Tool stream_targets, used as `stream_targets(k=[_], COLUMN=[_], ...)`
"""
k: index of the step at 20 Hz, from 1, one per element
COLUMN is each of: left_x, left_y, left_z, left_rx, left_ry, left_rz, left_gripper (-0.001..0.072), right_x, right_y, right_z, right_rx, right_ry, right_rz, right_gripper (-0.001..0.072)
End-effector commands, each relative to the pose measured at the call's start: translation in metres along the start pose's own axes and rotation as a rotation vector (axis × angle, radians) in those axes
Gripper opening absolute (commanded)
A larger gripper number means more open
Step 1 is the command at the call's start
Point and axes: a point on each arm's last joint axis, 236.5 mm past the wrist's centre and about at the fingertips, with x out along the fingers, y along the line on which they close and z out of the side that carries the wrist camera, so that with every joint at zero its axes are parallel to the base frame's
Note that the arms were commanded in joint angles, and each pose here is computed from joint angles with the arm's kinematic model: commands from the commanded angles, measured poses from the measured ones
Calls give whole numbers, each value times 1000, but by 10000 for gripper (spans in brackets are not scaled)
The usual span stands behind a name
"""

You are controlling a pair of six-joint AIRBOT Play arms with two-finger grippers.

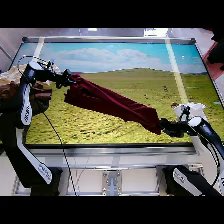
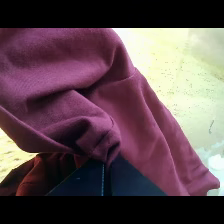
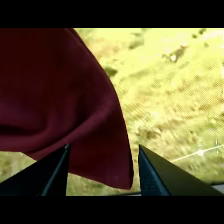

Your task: Fold the shirts.

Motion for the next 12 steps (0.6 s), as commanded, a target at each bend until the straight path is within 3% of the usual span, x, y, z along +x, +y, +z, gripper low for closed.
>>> stream_targets(k=[1, 2, 3, 5, 8, 12], left_x=[0, 0, 0, -1, -19, -108], left_y=[1, 0, 1, -1, -30, -120], left_z=[-1, -2, -3, -2, 12, 39], left_rx=[0, 0, 0, 1, 81, 313], left_ry=[6, 8, 11, 9, -38, -222], left_rz=[0, 0, 0, -6, -63, -182], left_gripper=[11, 11, 11, 11, 11, 10], right_x=[9, 14, 18, 16, -8, -98], right_y=[8, 12, 20, 42, 77, 122], right_z=[-6, -9, -10, -2, 15, 61], right_rx=[31, 31, 32, -2, -97, -294], right_ry=[41, 63, 74, 45, 11, -202], right_rz=[49, 73, 113, 212, 315, 345], right_gripper=[458, 432, 362, 40, 33, 32])
